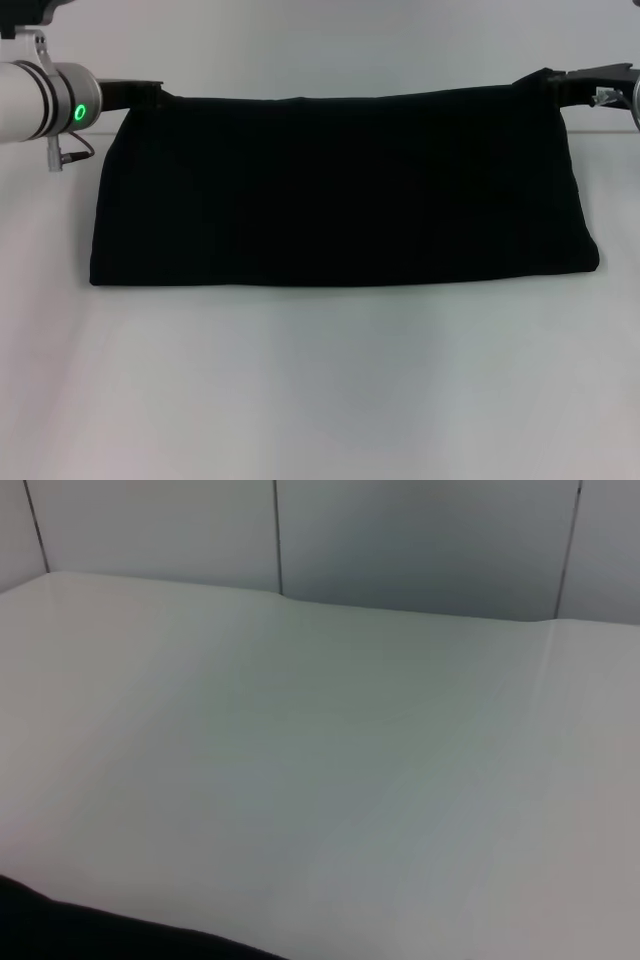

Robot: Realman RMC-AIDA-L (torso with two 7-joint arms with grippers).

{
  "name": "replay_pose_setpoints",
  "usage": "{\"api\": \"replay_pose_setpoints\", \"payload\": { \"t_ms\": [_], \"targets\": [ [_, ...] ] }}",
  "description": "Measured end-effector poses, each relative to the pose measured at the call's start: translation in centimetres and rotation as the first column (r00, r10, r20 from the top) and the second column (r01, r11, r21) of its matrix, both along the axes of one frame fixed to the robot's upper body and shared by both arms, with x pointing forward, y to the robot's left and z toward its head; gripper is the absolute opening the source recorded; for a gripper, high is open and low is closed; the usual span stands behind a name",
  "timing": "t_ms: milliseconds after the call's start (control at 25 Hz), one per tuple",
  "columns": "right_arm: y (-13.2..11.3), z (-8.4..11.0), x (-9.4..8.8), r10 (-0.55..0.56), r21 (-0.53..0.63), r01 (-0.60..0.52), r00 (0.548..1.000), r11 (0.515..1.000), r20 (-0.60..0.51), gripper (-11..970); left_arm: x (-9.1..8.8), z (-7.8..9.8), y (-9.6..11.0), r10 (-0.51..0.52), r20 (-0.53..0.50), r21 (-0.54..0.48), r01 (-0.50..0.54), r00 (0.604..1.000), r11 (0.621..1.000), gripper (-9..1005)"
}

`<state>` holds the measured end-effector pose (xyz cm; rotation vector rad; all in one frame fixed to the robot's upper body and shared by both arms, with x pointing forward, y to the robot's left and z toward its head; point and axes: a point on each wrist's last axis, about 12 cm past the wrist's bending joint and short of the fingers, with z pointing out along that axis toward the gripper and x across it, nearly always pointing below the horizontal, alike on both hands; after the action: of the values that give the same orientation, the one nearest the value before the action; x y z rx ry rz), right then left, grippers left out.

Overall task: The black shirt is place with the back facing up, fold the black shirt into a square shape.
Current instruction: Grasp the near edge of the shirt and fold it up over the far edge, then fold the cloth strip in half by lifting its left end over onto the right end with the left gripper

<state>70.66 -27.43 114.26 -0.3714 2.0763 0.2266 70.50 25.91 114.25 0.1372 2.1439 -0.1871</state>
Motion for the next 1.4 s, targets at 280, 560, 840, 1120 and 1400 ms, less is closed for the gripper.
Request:
{"api": "replay_pose_setpoints", "payload": {
  "t_ms": [280,560,840,1120,1400],
  "targets": [
    [-0.2,0.0,0.0,-0.003,-0.003,0.003,1.0,1.0,0.002,46,0.1,-0.1,-0.1,0.009,0.004,0.004,-0.01,1.0,1.0,1],
    [-0.2,0.0,0.0,-0.004,-0.005,0.004,1.0,1.0,0.002,47,-0.1,-0.7,-0.1,0.022,-0.002,0.008,-0.022,1.0,1.0,1],
    [0.2,-0.3,-0.1,-0.006,-0.002,0.006,1.0,1.0,-0.001,57,0.1,-1.0,-1.0,0.014,0.018,0.044,-0.015,1.0,0.999,14],
    [0.4,-0.8,-0.3,-0.027,-0.01,0.027,1.0,1.0,0.006,95,-0.1,-1.6,-2.0,0.016,0.043,0.084,-0.02,0.999,0.996,119],
    [-0.3,-0.7,-0.2,-0.082,-0.051,0.084,0.995,0.995,0.054,192,-0.7,-2.4,-0.7,0.09,0.046,0.044,-0.092,0.995,0.995,255]
  ]
}}
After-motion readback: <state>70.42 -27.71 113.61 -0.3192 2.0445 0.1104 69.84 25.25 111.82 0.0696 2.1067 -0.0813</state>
